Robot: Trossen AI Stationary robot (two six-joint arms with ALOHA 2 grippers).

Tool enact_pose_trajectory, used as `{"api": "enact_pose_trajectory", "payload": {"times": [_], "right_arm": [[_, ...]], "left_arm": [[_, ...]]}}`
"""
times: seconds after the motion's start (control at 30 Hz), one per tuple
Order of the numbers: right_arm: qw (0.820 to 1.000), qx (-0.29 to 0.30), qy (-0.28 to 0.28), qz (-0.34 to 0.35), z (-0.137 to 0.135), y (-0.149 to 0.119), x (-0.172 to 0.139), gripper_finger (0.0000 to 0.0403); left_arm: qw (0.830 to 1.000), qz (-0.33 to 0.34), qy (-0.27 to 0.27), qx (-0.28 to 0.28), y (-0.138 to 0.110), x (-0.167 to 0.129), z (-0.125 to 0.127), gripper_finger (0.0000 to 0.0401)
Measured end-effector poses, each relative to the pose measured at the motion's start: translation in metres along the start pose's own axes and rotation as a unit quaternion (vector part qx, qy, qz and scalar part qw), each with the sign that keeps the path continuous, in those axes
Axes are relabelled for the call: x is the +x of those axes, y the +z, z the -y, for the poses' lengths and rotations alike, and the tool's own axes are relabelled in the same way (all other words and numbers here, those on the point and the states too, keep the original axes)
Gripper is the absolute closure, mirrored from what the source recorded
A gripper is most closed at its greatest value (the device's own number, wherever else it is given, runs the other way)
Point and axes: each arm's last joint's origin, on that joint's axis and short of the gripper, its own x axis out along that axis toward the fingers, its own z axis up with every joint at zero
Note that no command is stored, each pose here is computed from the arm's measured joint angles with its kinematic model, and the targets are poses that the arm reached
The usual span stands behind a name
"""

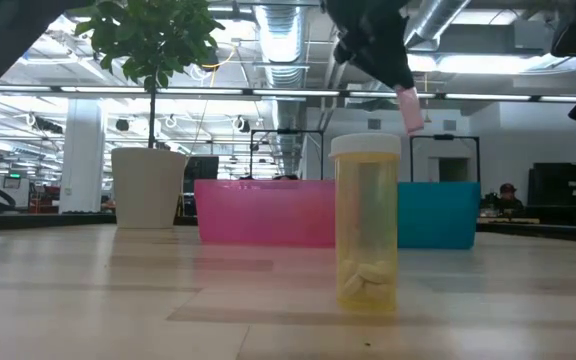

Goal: Pick and place medicine bottles into bin by pill shape (circle, oval)
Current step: Put the red pill bottle into the blue bin

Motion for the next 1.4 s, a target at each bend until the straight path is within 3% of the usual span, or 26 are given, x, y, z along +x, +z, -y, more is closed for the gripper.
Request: {"api": "enact_pose_trajectory", "payload": {"times": [0.33, 0.53, 0.8, 1.13, 1.4], "right_arm": [[1.000, -0.001, -0.002, 0.000, 0.000, 0.000, 0.000, 0.0282], [1.000, -0.005, -0.009, -0.004, 0.002, -0.001, 0.000, 0.0282], [1.000, -0.008, -0.014, -0.008, 0.003, -0.001, 0.000, 0.0282], [1.000, -0.011, -0.018, -0.011, 0.004, -0.002, 0.000, 0.0282], [1.000, -0.012, -0.020, -0.012, 0.004, -0.002, 0.000, 0.0282]], "left_arm": [[0.999, -0.021, -0.031, 0.033, -0.009, 0.029, 0.001, 0.0287], [0.999, -0.005, -0.021, 0.032, -0.010, 0.054, 0.003, 0.0287], [0.998, -0.036, -0.032, 0.029, -0.024, 0.082, -0.003, 0.0287], [0.998, -0.043, -0.036, 0.022, -0.029, 0.088, -0.021, 0.0287], [0.998, -0.043, -0.043, 0.035, -0.029, 0.088, -0.020, 0.0287]]}}
